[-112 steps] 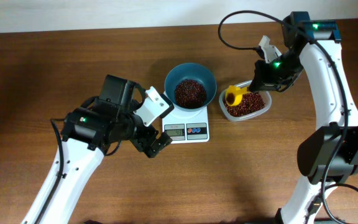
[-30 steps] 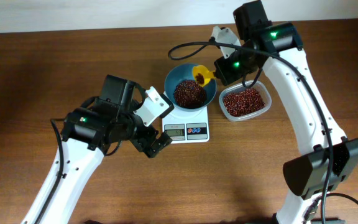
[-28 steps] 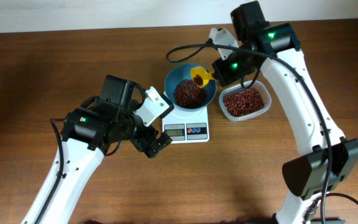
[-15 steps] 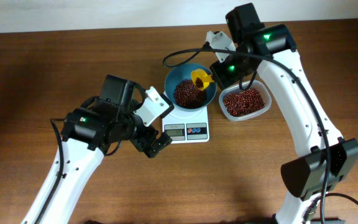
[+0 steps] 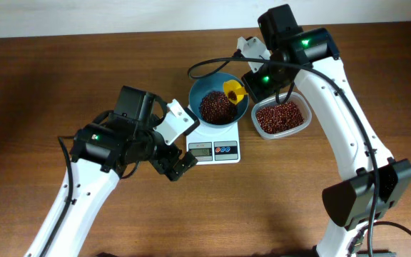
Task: Scoop item into bowl and weigh 50g on scale
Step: 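Tilt the scoop with the right gripper to pour beans into the bowl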
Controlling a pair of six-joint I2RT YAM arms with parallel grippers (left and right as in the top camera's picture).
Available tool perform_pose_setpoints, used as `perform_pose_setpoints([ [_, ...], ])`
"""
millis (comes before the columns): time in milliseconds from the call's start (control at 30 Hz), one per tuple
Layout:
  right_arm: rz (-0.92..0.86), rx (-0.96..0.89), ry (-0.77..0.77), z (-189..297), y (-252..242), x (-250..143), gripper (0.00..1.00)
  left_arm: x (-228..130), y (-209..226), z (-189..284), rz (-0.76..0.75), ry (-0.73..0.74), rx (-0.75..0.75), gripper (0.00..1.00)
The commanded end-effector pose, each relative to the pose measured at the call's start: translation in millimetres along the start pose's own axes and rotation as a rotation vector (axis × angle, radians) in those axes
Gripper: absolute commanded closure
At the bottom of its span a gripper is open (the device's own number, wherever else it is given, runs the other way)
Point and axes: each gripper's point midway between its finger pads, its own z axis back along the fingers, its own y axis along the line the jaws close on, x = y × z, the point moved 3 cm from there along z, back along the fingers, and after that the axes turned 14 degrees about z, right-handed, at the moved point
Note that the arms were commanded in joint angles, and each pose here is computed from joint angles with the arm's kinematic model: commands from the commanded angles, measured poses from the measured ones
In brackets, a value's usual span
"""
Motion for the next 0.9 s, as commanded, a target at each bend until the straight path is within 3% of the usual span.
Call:
perform_pose_setpoints([
  [0,0.017,-0.005,-0.047,15,6,8,0.96,4,-3,3,0.003,-0.014,-0.012,0.01],
  [133,0.079,0.057,-0.087,20,23,18,0.96,4,-3,3,0.003,-0.014,-0.012,0.01],
  [300,0.069,-0.009,-0.011,17,13,6,0.96,4,-3,3,0.003,-0.014,-0.012,0.01],
  [867,0.063,-0.003,-0.02,17,14,7,0.96,4,-3,3,0.003,-0.014,-0.012,0.01],
])
